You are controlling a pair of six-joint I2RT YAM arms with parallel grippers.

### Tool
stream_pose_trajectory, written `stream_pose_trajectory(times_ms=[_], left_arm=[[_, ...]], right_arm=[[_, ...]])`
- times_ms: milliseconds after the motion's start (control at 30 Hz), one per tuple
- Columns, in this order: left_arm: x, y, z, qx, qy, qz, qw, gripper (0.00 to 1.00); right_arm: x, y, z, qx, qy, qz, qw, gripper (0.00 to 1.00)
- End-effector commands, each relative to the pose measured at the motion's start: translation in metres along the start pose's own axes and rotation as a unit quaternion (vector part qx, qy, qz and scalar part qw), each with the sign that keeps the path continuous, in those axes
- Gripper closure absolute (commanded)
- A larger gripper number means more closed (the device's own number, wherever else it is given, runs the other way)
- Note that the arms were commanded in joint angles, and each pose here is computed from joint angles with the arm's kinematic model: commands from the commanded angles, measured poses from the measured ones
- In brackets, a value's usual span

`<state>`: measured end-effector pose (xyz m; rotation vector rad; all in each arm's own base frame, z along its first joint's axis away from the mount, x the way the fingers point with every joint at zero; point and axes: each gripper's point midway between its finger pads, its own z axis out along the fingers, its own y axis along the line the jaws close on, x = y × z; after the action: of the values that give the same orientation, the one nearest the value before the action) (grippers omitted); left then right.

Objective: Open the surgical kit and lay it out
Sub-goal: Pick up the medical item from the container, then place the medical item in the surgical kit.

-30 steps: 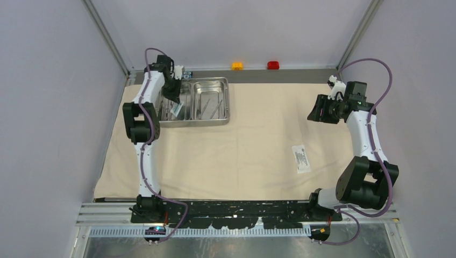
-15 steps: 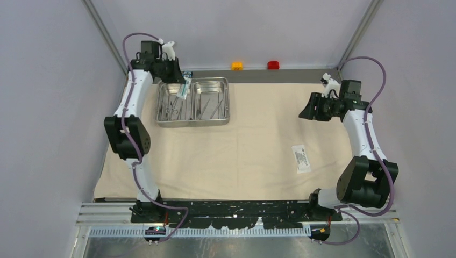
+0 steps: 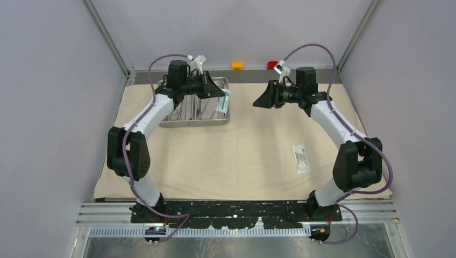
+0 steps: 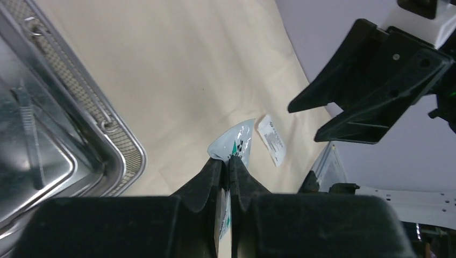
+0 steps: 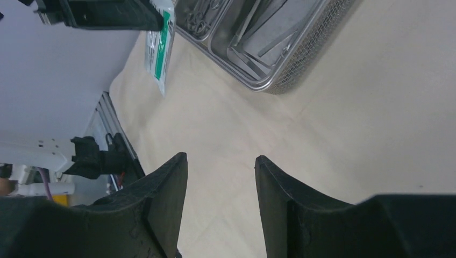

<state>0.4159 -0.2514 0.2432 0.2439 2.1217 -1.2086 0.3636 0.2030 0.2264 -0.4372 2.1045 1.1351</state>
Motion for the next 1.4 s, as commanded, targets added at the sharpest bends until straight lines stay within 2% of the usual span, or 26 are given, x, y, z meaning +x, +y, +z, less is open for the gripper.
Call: stream_pose_trajectory(times_ms=[0, 200, 433, 600, 700, 900, 1000, 1033, 1100, 1167, 1200, 1267, 1367], left_arm=[[-0.023, -0.062, -0.008, 0.076, -0.052, 0.028, 0.995, 1.0], [-0.004, -0.073, 0.009, 0.095, -0.03, 0.014, 0.995, 1.0], [0.012, -0.082, 0.022, 0.113, -0.012, 0.027, 0.993, 1.0], [0.017, -0.084, 0.026, 0.117, -0.005, 0.027, 0.993, 1.0], [0.02, -0.084, 0.028, 0.118, -0.002, 0.026, 0.993, 1.0], [0.023, -0.079, 0.031, 0.112, 0.002, 0.026, 0.993, 1.0], [0.026, -0.077, 0.032, 0.112, 0.007, 0.029, 0.993, 1.0], [0.026, -0.077, 0.033, 0.112, 0.008, 0.032, 0.993, 0.96], [0.024, -0.077, 0.031, 0.111, 0.008, 0.05, 0.993, 0.76], [0.021, -0.078, 0.029, 0.106, 0.006, 0.079, 0.991, 0.51], [0.021, -0.077, 0.027, 0.1, 0.013, 0.089, 0.991, 0.44], [0.02, -0.075, 0.023, 0.085, 0.025, 0.118, 0.989, 0.38], [0.023, -0.065, 0.018, 0.056, 0.042, 0.152, 0.986, 0.35]], right_arm=[[-0.034, 0.035, 0.016, -0.068, -0.038, -0.007, 0.997, 0.46], [-0.027, 0.054, 0.031, -0.125, -0.02, 0.009, 0.992, 0.45], [-0.017, 0.06, 0.046, -0.143, 0.002, 0.01, 0.99, 0.46], [-0.011, 0.068, 0.052, -0.16, 0.016, 0.009, 0.987, 0.52], [-0.009, 0.07, 0.053, -0.168, 0.021, 0.007, 0.986, 0.61], [-0.005, 0.074, 0.051, -0.176, 0.026, 0.003, 0.984, 0.98], [-0.002, 0.074, 0.049, -0.173, 0.029, -0.008, 0.985, 0.99], [0.001, 0.072, 0.046, -0.165, 0.036, -0.009, 0.986, 1.0], [0.011, 0.062, 0.037, -0.14, 0.05, -0.014, 0.989, 1.0], [0.026, 0.046, 0.024, -0.105, 0.071, -0.02, 0.992, 0.99], [0.036, 0.036, 0.015, -0.083, 0.087, -0.017, 0.993, 1.0], [0.058, 0.014, -0.01, -0.034, 0.13, -0.027, 0.99, 1.0], [0.093, -0.017, -0.066, 0.031, 0.214, -0.035, 0.976, 1.0]])
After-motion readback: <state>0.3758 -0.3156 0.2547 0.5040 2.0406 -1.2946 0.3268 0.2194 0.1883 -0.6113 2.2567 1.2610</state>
